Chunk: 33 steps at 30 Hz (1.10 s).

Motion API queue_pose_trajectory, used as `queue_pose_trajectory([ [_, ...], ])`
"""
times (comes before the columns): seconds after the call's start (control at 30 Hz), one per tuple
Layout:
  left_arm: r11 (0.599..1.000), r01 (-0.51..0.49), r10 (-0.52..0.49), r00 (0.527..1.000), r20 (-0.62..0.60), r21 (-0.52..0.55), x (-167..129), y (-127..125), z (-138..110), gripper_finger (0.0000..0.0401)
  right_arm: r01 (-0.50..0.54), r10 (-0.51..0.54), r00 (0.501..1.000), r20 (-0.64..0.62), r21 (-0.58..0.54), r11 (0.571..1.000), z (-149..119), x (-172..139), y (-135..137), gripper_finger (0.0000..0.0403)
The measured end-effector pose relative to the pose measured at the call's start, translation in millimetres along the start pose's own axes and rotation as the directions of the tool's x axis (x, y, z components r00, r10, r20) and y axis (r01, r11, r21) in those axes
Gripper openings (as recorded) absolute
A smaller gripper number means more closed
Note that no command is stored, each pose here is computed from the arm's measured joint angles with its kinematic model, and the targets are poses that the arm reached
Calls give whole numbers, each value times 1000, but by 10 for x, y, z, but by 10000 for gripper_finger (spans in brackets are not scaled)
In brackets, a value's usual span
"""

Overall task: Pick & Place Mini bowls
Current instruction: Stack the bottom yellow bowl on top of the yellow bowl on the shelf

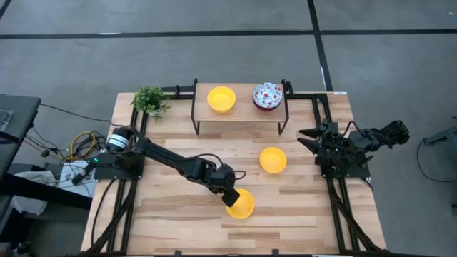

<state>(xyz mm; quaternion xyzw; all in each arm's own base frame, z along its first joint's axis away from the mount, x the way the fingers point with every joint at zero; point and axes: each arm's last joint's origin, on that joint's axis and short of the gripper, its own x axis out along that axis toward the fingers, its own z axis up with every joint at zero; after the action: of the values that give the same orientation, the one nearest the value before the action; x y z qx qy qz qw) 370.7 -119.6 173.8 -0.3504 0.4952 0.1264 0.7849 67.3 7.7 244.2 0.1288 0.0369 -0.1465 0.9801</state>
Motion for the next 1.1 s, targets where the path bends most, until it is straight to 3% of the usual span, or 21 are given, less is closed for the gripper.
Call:
queue_pose_trajectory([
  [0.2, 1000, -3, 3, 999, -37, -5, 153, 21, -33, 230, -4, 4, 1000, 7, -11, 1000, 9, 0, 4, 182],
  [0.4, 998, -16, 11, 996, -85, -58, 267, 56, -68, 191, -5, 5, 1000, 10, -9, 1000, 12, 0, 5, 182],
  [0.53, 997, -15, 8, 996, -83, -82, 268, 54, -65, 137, -5, 5, 1000, 10, -9, 1000, 12, 0, 5, 182],
  [0.7, 996, -8, -1, 995, -99, -85, 268, 52, -70, 29, -5, 5, 1000, 10, -9, 1000, 12, 0, 5, 182],
  [0.77, 997, -3, -5, 995, -101, -83, 254, 48, -66, 11, -5, 5, 1000, 10, -9, 1000, 12, 0, 5, 182],
  [0.93, 996, 65, -69, 995, -77, -62, -56, -11, 23, 5, -5, 5, 1000, 11, -9, 1000, 12, 0, 5, 182],
  [1.1, 994, 98, -98, 995, -2, -51, -735, -1, 111, 4, -5, 5, 1000, 10, -8, 1000, 12, 0, 5, 182],
])
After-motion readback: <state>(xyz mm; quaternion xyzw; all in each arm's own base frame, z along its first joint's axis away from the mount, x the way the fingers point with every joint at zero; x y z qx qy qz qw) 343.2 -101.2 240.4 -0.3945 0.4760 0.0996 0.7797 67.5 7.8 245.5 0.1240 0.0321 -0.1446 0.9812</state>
